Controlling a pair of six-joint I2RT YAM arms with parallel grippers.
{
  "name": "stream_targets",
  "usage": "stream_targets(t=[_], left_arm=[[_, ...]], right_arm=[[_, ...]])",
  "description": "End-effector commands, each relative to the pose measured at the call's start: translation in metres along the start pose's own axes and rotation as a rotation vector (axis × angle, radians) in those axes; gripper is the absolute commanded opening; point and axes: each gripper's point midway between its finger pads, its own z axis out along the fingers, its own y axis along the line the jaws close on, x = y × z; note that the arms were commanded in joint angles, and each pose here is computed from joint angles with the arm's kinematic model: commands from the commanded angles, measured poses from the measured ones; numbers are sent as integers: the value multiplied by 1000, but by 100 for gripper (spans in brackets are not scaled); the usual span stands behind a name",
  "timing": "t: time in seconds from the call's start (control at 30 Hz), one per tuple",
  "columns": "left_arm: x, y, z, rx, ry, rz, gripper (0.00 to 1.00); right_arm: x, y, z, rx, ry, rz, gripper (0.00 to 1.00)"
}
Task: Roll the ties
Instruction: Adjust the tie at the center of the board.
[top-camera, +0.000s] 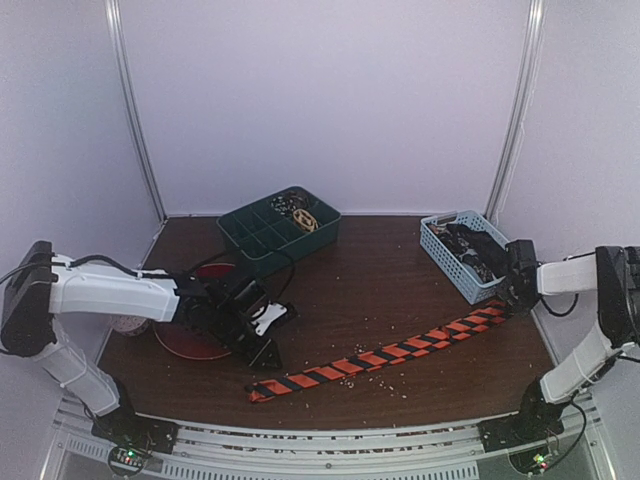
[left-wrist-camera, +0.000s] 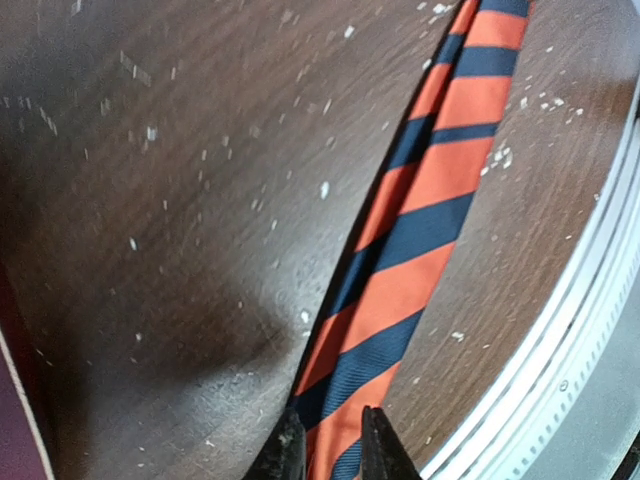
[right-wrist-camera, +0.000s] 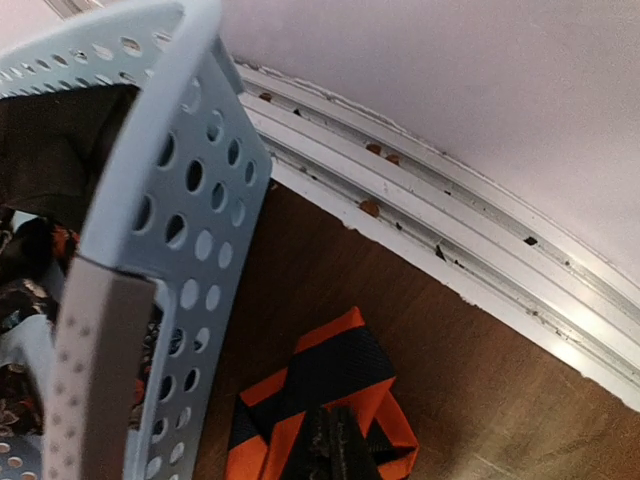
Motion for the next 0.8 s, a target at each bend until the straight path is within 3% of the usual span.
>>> stream_targets(t=[0.0,0.27,0.43,0.63,0.77], left_arm=[[6,3,13,28,-14,-80,21],[51,34,26,-90,80,-187,14],[60,40,31,-113,114,-204,11],[33,29,9,-110,44,-191,9],[14,17,-11,-79,-35,-181,13]], right_arm=[[1,-1,16,44,12,37,0],[8,-20,25,112,33,45,0],[-7,-3,12,45,29,27,0],[-8,23,-15,-73,55,-7,6],[5,42,-36,-188,76,-34,7]])
